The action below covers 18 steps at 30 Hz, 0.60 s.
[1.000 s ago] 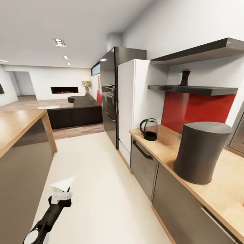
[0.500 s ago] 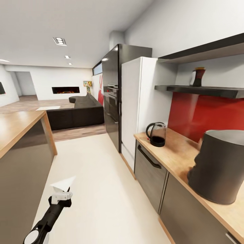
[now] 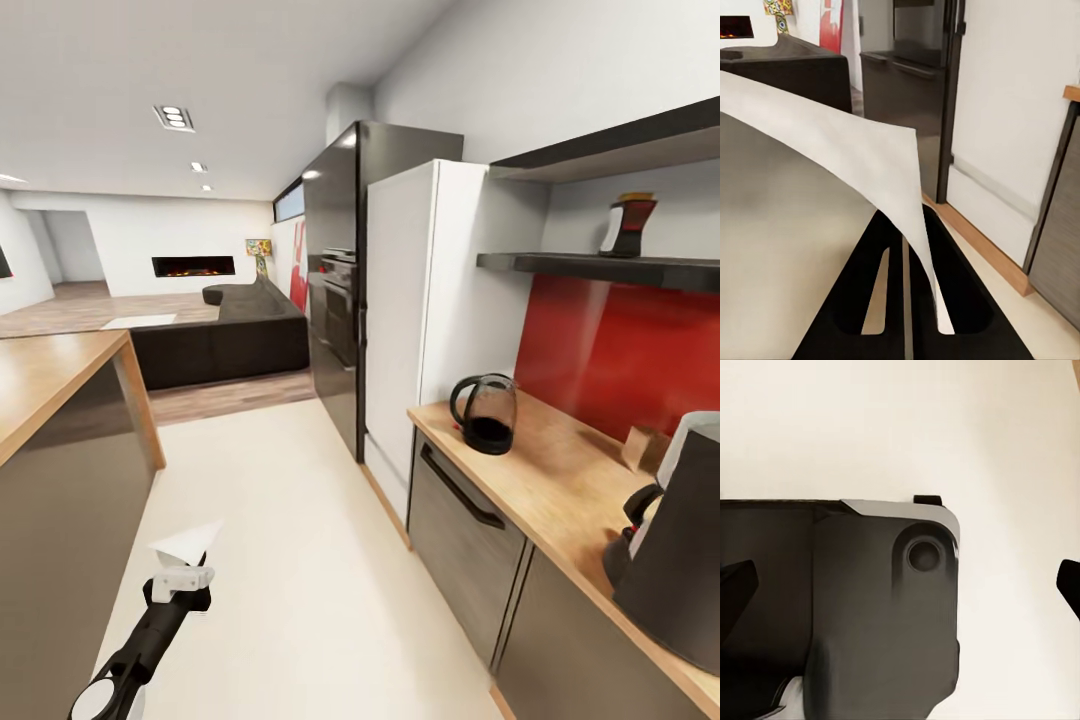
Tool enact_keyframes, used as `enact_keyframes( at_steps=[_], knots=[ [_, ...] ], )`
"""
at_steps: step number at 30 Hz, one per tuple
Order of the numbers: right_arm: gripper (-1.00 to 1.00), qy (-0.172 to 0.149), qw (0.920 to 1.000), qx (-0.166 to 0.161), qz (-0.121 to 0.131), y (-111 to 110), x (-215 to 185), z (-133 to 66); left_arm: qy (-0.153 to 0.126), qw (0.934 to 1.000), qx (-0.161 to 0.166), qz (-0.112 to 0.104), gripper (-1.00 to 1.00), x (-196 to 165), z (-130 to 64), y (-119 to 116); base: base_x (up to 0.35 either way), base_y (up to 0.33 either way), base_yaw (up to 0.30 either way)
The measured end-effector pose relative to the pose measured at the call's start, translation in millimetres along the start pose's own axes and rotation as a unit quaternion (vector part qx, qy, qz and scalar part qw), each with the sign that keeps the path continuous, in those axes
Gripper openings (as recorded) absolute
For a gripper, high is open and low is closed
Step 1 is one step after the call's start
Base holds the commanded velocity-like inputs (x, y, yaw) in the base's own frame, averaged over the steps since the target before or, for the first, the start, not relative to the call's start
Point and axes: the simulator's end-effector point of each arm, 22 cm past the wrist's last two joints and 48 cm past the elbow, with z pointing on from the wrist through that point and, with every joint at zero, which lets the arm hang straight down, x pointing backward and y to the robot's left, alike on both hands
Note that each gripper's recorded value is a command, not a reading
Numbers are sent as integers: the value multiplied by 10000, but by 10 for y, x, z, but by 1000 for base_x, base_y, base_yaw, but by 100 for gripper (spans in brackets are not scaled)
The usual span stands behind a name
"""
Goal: Set up a coffee station on the kitchen countertop: keep the coffee maker on the countertop, move the bottle of coffee from the kitchen shelf to the counter next to the coffee maker, place a paper coffee filter on top of the coffee maker, put the saucer next to the coffee maker with the coffee cup on the saucer, and place the electric kettle next to the coffee maker.
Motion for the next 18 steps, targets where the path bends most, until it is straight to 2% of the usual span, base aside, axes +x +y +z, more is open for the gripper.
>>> enact_keyframes(
  at_steps=[10,14,18],
  knots=[
    [100,2,10000,0,-2,0,-1,1,1,10000,0,-1,-100,1,1,0,317,135,-3],
    [100,5,10000,0,1,0,0,2,5,10000,-1,-7,-100,7,4,0,90,185,-87],
    [100,7,10000,0,-1,0,1,2,8,10000,0,-9,-100,9,4,-1,15,253,-200]
  ],
)
